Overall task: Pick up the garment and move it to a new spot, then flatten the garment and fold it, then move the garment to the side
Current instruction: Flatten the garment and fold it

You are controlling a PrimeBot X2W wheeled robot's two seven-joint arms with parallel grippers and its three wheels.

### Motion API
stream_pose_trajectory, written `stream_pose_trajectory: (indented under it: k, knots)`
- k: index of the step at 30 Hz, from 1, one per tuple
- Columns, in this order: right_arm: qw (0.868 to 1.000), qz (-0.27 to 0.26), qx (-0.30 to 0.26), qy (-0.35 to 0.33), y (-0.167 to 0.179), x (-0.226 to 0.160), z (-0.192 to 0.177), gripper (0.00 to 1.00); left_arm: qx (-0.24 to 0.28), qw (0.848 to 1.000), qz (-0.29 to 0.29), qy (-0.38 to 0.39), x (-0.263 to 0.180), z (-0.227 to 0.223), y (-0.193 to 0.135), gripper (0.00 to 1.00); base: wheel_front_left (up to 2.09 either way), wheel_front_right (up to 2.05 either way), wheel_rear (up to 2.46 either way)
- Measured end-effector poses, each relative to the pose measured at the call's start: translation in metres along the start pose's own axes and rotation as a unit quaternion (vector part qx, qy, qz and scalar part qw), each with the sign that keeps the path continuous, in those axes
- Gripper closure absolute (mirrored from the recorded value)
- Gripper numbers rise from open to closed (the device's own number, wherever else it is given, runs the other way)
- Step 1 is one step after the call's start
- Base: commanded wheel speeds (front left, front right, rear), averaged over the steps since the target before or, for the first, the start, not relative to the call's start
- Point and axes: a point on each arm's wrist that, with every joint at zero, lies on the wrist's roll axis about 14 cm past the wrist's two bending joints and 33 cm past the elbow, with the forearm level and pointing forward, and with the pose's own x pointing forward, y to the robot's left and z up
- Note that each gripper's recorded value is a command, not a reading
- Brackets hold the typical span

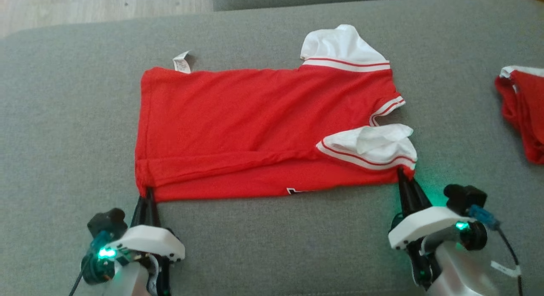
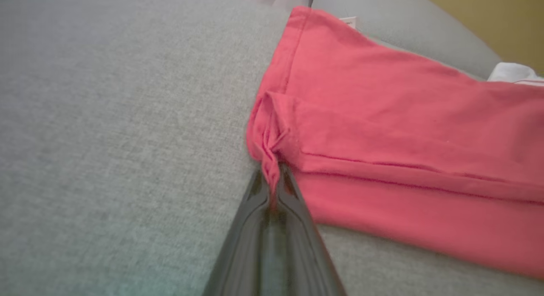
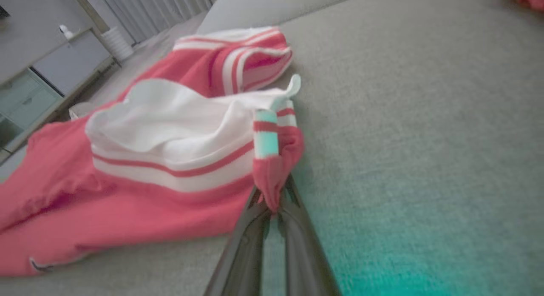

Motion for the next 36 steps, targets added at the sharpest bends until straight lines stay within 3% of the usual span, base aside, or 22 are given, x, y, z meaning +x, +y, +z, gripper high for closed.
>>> stream_pose_trajectory:
  k: [7, 10, 13, 17, 24, 25, 26, 27, 32, 36]
  knots:
    - [0.998, 0.014, 0.035, -0.056, 0.013, 0.006, 0.043, 1.0, -0.003, 0.996, -0.026, -0.088, -0.004, 0.059, -0.013, 1.0, 0.0, 0.0, 0.0]
    - [0.993, 0.033, 0.035, -0.108, 0.022, 0.012, 0.1, 1.0, -0.002, 0.988, -0.04, -0.151, -0.008, 0.106, -0.022, 1.0, 0.0, 0.0, 0.0]
    - [0.99, 0.035, 0.049, -0.127, 0.023, 0.006, 0.123, 1.0, -0.007, 0.986, -0.036, -0.164, -0.016, 0.116, -0.021, 1.0, 0.0, 0.0, 0.0]
    - [0.992, 0.024, 0.061, -0.105, 0.015, -0.011, 0.103, 1.0, -0.006, 0.992, -0.022, -0.126, -0.028, 0.083, -0.011, 1.0, 0.0, 0.0, 0.0]
    - [0.995, -0.032, 0.098, -0.012, -0.018, -0.052, 0.007, 1.0, -0.016, 1.0, 0.018, -0.01, -0.059, -0.017, 0.018, 1.0, 0.0, 0.0, 0.0]
    - [0.994, -0.037, 0.101, -0.002, -0.021, -0.056, -0.003, 0.6, -0.016, 1.0, 0.023, -0.003, -0.061, -0.022, 0.02, 0.84, 0.0, 0.0, 0.0]
    - [0.994, -0.042, 0.104, 0.005, -0.023, -0.059, -0.009, 0.0, -0.019, 1.0, 0.024, 0.001, -0.061, -0.025, 0.021, 0.52, 0.0, 0.0, 0.0]
    - [0.994, -0.044, 0.102, 0.009, -0.024, -0.06, -0.013, 0.0, -0.015, 1.0, 0.024, 0.001, -0.06, -0.025, 0.02, 0.0, 0.0, 0.0, 0.0]
    - [0.997, -0.04, 0.064, -0.021, -0.027, -0.052, 0.007, 0.0, 0.013, 1.0, 0.011, -0.025, -0.05, -0.005, 0.012, 0.0, 0.0, 0.0, 0.0]
    - [0.998, -0.027, 0.022, -0.054, -0.025, -0.03, 0.043, 0.0, 0.057, 0.998, -0.021, -0.036, -0.023, 0.028, 0.002, 0.0, 0.0, 0.0, 0.0]
